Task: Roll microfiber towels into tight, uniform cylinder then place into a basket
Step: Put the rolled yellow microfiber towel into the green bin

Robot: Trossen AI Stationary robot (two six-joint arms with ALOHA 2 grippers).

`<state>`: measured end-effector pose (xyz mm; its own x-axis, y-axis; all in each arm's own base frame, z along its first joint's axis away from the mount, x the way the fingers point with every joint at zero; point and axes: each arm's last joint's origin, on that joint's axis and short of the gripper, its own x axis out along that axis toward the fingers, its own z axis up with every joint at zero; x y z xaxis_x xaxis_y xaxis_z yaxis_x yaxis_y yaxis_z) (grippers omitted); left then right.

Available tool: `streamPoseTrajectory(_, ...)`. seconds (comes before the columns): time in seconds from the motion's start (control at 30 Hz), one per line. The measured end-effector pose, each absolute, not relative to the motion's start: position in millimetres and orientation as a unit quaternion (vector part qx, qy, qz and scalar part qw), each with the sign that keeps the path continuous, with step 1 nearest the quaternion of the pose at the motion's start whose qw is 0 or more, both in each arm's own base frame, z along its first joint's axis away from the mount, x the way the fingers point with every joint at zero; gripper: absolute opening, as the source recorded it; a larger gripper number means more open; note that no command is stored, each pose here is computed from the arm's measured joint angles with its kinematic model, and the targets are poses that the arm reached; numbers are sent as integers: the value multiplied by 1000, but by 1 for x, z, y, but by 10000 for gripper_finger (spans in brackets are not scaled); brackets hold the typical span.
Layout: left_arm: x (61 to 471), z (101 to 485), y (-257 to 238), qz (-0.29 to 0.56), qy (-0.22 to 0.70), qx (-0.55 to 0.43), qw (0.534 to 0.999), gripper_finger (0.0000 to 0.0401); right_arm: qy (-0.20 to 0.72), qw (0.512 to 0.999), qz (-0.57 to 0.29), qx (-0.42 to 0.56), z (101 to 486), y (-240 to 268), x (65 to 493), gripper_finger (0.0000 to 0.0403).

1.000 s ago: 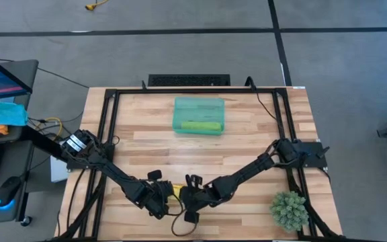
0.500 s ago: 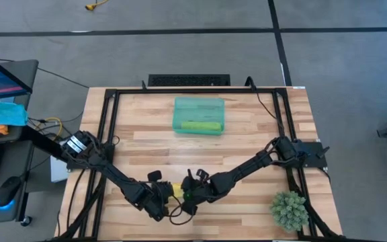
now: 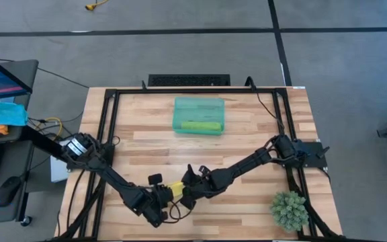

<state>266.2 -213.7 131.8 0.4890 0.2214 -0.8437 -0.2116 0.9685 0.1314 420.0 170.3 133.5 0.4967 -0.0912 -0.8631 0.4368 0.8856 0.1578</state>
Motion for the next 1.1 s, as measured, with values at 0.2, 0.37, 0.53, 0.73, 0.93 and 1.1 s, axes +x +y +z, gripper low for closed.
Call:
streamPoseTrajectory(0.2,261,142,-225,128,483,36,866,113,480,844,-156,184,133,166,421,120)
streamPoseTrajectory(0.37,261,153,-234,130,443,78,884,113,480,843,-157,186,133,166,422,120)
streamPoseTrajectory(0.53,266,158,-240,110,410,112,899,113,480,843,-155,187,133,166,422,120)
streamPoseTrajectory(0.73,273,149,-230,104,397,119,904,113,478,844,-154,190,133,166,422,120)
streamPoseTrajectory(0.93,271,130,-212,114,419,107,895,113,477,844,-153,191,133,167,422,120)
streamPoseTrajectory(1.1,271,117,-195,121,455,58,880,113,476,845,-147,192,133,170,421,120)
